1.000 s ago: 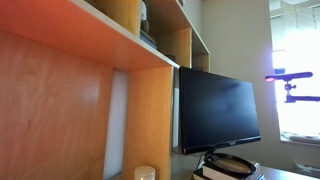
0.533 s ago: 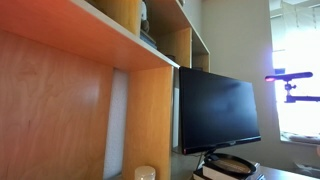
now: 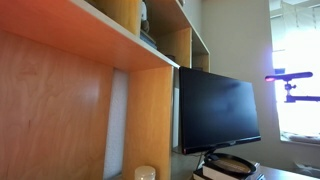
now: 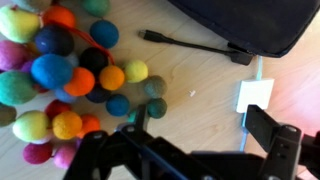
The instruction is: Pick the string of beads and place it over the computer
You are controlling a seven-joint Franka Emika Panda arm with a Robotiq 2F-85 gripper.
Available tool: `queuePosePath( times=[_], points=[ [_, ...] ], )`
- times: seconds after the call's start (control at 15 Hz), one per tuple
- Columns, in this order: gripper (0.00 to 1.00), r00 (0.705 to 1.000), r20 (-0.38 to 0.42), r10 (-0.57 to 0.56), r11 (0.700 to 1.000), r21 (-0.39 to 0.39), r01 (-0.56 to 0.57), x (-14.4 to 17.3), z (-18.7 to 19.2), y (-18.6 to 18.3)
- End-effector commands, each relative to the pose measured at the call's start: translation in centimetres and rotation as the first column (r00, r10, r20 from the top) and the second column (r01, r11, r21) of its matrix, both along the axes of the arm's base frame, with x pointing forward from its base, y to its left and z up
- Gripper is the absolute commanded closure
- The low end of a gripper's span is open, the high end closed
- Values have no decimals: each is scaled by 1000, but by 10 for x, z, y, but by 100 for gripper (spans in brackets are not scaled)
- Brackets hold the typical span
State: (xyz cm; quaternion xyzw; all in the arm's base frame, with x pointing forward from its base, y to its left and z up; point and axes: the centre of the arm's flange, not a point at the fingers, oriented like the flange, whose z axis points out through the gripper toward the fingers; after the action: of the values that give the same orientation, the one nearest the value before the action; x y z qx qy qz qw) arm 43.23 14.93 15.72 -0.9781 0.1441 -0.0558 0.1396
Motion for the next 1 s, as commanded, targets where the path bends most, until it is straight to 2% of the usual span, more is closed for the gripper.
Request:
queuePosePath(
  times=[0.0, 0.2, 0.27, 0.73, 0.93],
  points=[
    [0, 996, 82, -44, 998, 39, 41, -33, 2, -7],
    [0, 992, 108, -59, 997, 60, 53, -38, 6, -4],
    [0, 995, 89, -50, 998, 45, 46, -21, 14, 11],
    [0, 994, 86, -66, 997, 56, 61, -22, 12, 5],
    [0, 991, 108, -75, 995, 69, 67, -23, 19, 1]
  ],
)
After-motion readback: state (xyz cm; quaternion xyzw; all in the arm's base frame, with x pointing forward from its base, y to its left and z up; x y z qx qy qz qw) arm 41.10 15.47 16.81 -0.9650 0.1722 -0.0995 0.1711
